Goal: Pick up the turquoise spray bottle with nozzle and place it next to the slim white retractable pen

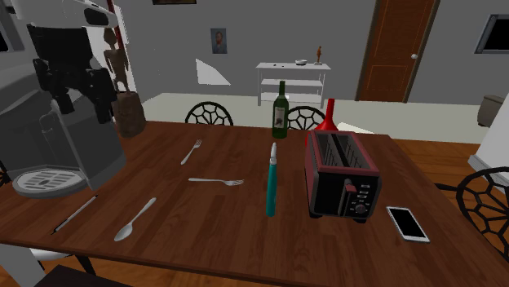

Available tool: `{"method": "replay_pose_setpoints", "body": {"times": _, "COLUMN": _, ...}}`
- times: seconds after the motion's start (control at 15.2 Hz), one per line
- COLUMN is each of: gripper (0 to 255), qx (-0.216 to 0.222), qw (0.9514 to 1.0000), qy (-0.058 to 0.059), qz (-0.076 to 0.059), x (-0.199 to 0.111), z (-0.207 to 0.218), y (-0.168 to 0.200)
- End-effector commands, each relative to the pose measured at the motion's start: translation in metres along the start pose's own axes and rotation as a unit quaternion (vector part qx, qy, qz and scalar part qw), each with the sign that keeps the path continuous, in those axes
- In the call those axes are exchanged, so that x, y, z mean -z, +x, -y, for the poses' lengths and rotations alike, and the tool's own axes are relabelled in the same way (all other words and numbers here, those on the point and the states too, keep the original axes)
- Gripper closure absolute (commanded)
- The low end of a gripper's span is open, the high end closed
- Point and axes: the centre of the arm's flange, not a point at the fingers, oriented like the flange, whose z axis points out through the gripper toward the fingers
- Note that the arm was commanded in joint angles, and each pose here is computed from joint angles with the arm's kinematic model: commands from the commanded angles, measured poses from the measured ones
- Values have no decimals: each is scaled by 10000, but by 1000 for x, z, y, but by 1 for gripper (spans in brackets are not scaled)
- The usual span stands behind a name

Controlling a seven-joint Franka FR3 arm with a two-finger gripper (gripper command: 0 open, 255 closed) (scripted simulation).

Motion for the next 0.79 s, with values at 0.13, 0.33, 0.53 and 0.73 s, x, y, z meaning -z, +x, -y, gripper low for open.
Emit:
{"method": "replay_pose_setpoints", "body": {"times": 0.13, "gripper": 0, "qx": 4, "qw": 10000, "qy": -30, "qz": 7, "x": -8, "z": -19, "y": 16}}
{"method": "replay_pose_setpoints", "body": {"times": 0.33, "gripper": 0, "qx": 10, "qw": 10000, "qy": -76, "qz": 18, "x": -20, "z": -47, "y": 39}}
{"method": "replay_pose_setpoints", "body": {"times": 0.53, "gripper": 0, "qx": 16, "qw": 9999, "qy": -121, "qz": 29, "x": -32, "z": -76, "y": 62}}
{"method": "replay_pose_setpoints", "body": {"times": 0.73, "gripper": 0, "qx": 22, "qw": 9999, "qy": -167, "qz": 39, "x": -43, "z": -105, "y": 86}}
